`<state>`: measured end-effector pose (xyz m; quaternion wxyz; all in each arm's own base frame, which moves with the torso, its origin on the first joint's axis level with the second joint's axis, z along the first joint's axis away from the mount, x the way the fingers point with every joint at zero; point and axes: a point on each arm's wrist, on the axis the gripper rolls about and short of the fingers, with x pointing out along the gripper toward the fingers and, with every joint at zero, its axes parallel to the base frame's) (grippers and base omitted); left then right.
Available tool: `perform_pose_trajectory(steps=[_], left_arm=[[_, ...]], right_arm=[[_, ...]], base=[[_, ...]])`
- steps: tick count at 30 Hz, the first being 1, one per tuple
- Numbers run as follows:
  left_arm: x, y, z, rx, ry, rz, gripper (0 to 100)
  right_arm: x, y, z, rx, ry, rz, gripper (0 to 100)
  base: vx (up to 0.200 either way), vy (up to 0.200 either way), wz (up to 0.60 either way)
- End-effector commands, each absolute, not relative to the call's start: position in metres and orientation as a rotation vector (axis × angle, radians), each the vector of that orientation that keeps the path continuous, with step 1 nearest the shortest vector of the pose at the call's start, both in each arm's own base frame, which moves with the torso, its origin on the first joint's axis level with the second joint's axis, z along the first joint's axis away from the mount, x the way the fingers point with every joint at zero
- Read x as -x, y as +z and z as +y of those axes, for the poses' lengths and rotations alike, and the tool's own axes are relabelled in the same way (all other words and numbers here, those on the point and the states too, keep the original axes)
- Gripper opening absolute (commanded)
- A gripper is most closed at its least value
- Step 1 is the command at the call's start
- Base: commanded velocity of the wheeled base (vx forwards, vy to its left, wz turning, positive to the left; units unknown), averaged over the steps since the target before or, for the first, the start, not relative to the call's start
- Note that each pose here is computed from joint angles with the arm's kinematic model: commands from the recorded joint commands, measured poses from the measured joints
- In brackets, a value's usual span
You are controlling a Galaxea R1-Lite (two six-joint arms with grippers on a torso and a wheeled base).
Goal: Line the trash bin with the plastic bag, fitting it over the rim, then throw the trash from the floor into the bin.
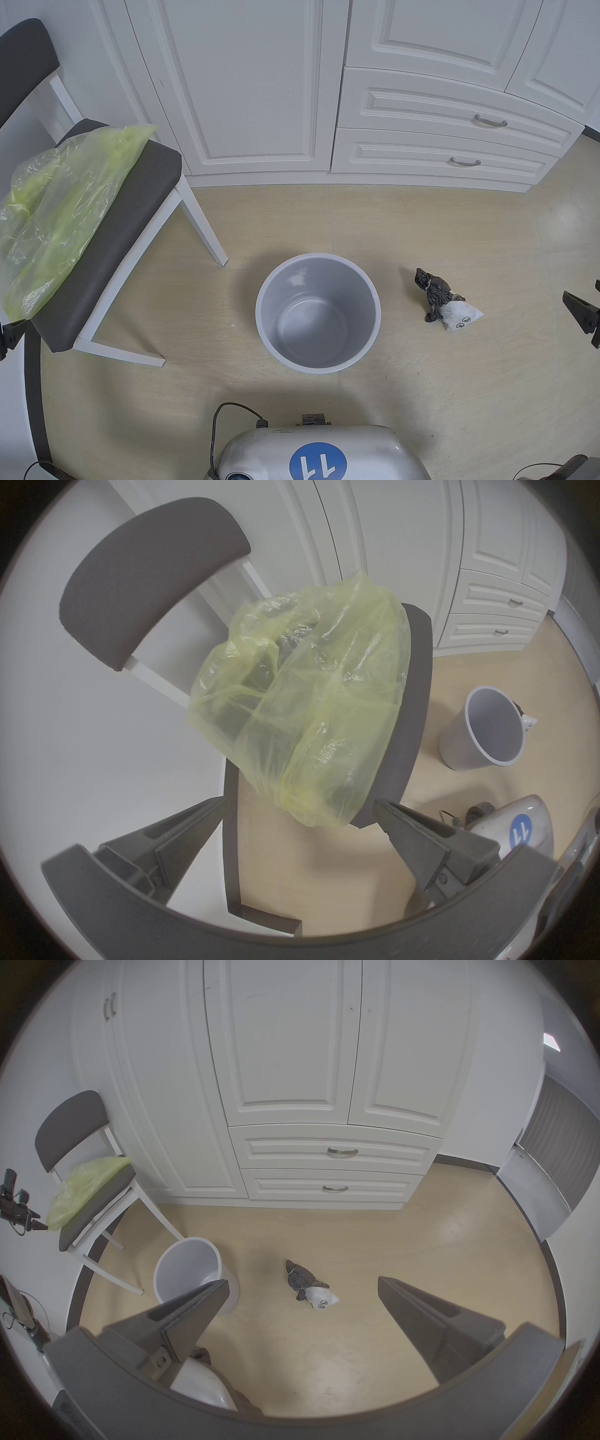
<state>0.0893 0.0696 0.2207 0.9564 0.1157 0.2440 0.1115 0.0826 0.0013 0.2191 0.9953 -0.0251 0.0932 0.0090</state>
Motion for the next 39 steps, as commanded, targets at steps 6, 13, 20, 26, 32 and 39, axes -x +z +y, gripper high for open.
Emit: perform_pose_trajectory(steps=[6, 13, 20, 26, 32, 39], left_arm=[[-0.082, 0.196, 0.078, -0.263, 0.346, 0.429, 100], [-0.094, 0.192, 0.094, -0.234, 0.354, 0.456, 100], [-0.103, 0.193, 0.104, -0.185, 0.381, 0.399, 100], [-0.115, 0.207, 0.118, -0.151, 0.432, 0.281, 100], [-0.116, 0.227, 0.123, -0.116, 0.486, 0.169, 100], [-0.112, 0.227, 0.117, -0.118, 0.405, 0.151, 100]], right_arm=[[-0.089, 0.211, 0.007, 0.054, 0.077, 0.236, 100], [-0.089, 0.211, 0.007, 0.058, 0.084, 0.234, 100], [-0.088, 0.21, 0.007, 0.062, 0.089, 0.232, 100], [-0.086, 0.21, 0.008, 0.066, 0.095, 0.231, 100], [-0.083, 0.209, 0.01, 0.069, 0.13, 0.222, 100], [-0.083, 0.205, 0.014, 0.075, 0.172, 0.237, 100]], base=[[0.0, 0.0, 0.0], [0.0, 0.0, 0.0], [0.0, 0.0, 0.0], [0.0, 0.0, 0.0], [0.0, 0.0, 0.0], [0.0, 0.0, 0.0]])
